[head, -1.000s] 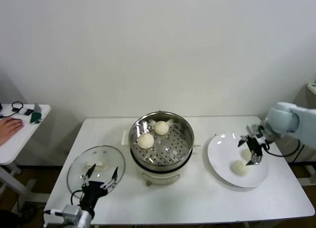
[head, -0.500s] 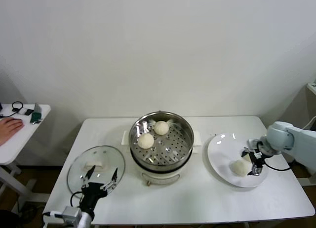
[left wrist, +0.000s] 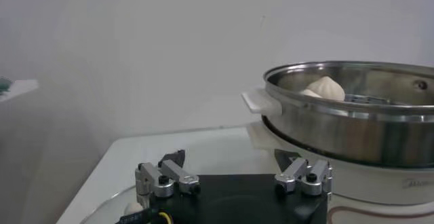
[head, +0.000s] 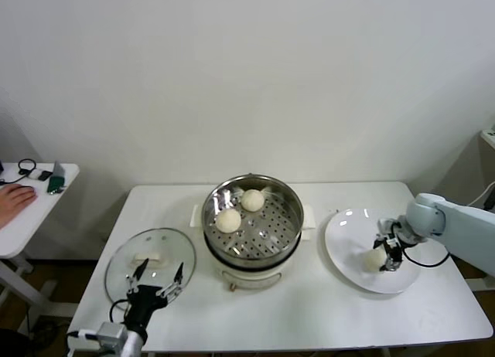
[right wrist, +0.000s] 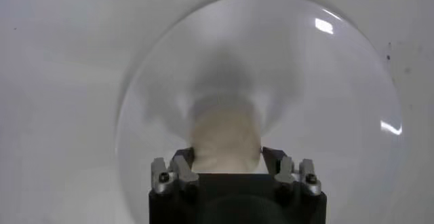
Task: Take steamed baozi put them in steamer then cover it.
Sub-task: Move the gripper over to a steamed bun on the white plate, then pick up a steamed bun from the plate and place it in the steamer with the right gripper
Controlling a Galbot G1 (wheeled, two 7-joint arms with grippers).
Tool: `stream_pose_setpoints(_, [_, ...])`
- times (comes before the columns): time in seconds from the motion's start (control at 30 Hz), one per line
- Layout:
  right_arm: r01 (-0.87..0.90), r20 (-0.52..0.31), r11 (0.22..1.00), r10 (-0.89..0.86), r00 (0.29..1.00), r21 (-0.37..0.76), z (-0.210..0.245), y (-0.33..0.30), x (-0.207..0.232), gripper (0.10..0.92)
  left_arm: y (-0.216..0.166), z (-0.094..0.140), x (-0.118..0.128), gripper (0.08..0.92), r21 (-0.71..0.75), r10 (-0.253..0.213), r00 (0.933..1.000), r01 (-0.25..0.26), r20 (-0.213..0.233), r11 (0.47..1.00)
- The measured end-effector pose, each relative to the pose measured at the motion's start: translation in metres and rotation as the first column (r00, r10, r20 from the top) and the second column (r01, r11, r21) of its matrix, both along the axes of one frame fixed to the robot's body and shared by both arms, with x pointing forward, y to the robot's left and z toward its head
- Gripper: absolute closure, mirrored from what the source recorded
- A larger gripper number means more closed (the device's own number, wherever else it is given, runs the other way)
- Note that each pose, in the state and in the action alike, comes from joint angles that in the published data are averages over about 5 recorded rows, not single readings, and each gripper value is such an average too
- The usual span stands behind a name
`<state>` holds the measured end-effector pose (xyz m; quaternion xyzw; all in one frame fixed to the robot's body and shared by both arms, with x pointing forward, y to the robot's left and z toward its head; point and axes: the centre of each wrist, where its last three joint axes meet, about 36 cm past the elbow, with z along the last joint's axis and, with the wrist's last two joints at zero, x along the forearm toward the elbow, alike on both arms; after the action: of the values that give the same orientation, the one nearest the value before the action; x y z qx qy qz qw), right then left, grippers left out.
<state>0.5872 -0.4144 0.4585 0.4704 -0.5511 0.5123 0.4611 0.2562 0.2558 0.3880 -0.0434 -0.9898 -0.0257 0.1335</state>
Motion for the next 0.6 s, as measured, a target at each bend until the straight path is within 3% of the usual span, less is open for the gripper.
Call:
stream_pose_setpoints(0.33, [-0.094, -0.011, 0.995, 0.095, 0.995, 0.034, 0.038, 0.013, 0.019, 0.428, 0.0, 0.001, -0.001, 0.177, 0.003, -0.002, 1.0, 0.002, 0.001, 1.0])
stream_pose_setpoints(0.6, [-0.32, 0.091, 0.947, 0.317, 0.944, 0.026, 0.148, 0.05, 0.054, 0.428, 0.001, 0.003, -0.002, 0.177, 0.013, -0.007, 1.0, 0.007, 0.003, 1.0])
